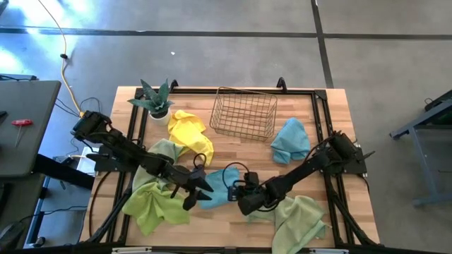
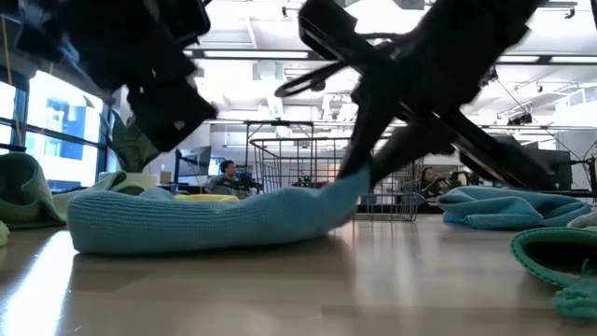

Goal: Fold microfiber towels
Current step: Put the bottom blue microfiber cloth in the basket

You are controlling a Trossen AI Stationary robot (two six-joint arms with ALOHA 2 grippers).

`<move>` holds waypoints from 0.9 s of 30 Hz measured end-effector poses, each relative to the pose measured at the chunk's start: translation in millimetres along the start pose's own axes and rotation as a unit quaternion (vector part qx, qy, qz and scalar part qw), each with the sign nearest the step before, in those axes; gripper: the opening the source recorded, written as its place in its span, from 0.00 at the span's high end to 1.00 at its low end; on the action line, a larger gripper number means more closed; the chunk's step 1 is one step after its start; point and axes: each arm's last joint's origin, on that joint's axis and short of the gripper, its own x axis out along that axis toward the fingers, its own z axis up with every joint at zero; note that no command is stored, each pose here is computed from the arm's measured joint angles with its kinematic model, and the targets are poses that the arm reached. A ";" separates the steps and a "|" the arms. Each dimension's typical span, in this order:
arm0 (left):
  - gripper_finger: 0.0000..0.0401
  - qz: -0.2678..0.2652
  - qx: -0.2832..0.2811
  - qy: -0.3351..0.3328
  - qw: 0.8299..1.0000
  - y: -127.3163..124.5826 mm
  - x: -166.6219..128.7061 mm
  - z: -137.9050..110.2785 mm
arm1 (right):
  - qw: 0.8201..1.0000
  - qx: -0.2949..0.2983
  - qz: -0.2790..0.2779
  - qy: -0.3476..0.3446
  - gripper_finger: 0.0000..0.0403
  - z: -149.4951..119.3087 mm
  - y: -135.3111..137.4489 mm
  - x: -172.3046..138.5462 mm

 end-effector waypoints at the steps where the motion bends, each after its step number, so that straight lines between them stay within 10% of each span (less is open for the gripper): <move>1: 0.58 -0.009 -0.003 -0.001 1.000 -1.7 -2.4 2.0 | 1.000 -0.009 -0.002 -0.002 1.00 1.7 4.2 -1.1; 8: 0.59 -0.028 0.001 -0.031 0.999 -10.4 -12.9 12.2 | 0.999 -0.045 -0.008 -0.020 1.00 24.0 29.4 -3.1; 19: 0.55 0.198 0.161 -0.123 0.959 -9.7 -17.5 12.3 | 0.999 -0.010 0.026 -0.043 1.00 62.5 57.0 4.8; 27: 0.55 0.229 0.190 -0.090 0.950 -10.4 -16.8 1.6 | 0.997 0.016 0.067 -0.031 1.00 84.0 70.0 11.8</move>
